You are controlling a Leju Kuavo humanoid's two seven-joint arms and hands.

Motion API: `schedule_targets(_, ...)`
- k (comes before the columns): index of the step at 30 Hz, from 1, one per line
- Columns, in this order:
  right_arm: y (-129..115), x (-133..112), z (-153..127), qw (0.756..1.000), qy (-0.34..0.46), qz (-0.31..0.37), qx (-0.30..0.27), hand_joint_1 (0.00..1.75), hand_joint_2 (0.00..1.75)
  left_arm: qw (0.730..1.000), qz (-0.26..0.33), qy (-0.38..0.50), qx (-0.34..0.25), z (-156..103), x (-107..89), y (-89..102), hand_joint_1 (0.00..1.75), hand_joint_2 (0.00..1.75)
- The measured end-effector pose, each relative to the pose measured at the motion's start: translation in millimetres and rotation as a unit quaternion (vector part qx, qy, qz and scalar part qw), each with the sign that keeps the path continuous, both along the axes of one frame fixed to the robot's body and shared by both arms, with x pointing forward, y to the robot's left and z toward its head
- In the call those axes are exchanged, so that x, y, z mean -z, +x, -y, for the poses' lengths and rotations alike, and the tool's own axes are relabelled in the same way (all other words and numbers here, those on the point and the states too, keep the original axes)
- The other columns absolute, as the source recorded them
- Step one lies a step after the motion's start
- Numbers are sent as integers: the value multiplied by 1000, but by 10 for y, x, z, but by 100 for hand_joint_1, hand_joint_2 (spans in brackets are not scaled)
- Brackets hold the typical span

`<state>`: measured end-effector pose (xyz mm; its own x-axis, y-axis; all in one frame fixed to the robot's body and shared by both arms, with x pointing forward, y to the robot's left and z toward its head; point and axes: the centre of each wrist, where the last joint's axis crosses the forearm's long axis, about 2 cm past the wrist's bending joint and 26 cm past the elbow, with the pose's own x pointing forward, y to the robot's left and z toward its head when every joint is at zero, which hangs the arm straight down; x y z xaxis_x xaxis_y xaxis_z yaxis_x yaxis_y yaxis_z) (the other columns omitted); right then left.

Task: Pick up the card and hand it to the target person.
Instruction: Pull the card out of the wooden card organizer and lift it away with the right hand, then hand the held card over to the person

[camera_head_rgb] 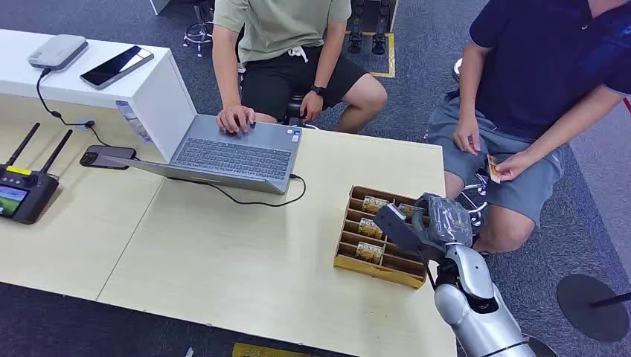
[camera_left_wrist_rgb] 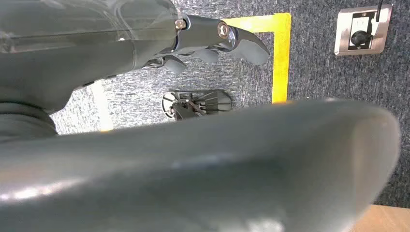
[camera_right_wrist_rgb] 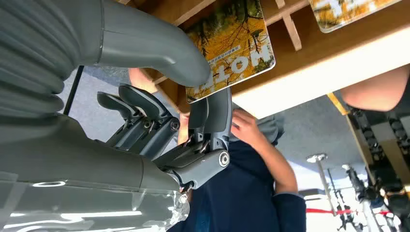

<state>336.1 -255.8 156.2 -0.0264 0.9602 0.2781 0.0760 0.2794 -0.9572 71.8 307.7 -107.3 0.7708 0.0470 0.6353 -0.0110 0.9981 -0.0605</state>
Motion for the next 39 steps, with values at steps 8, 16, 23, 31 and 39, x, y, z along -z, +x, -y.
schedule_targets(8,-86,-141,-11,999,6,31,12,175,175,1000,-3,-1,-8,0,2,-10,0,0)
schedule_targets(16,-211,-349,30,996,21,79,25,175,175,1000,-5,-1,-10,-1,5,-31,0,0)
schedule_targets(23,-340,-494,81,989,46,138,25,175,175,1000,-11,9,-18,2,6,-34,0,0)
schedule_targets(31,-401,-557,285,943,241,220,-65,175,175,998,-31,39,-26,237,8,-37,0,0)
schedule_targets(39,-370,-528,404,920,293,254,-66,175,175,999,-33,33,-18,310,2,-7,0,0)
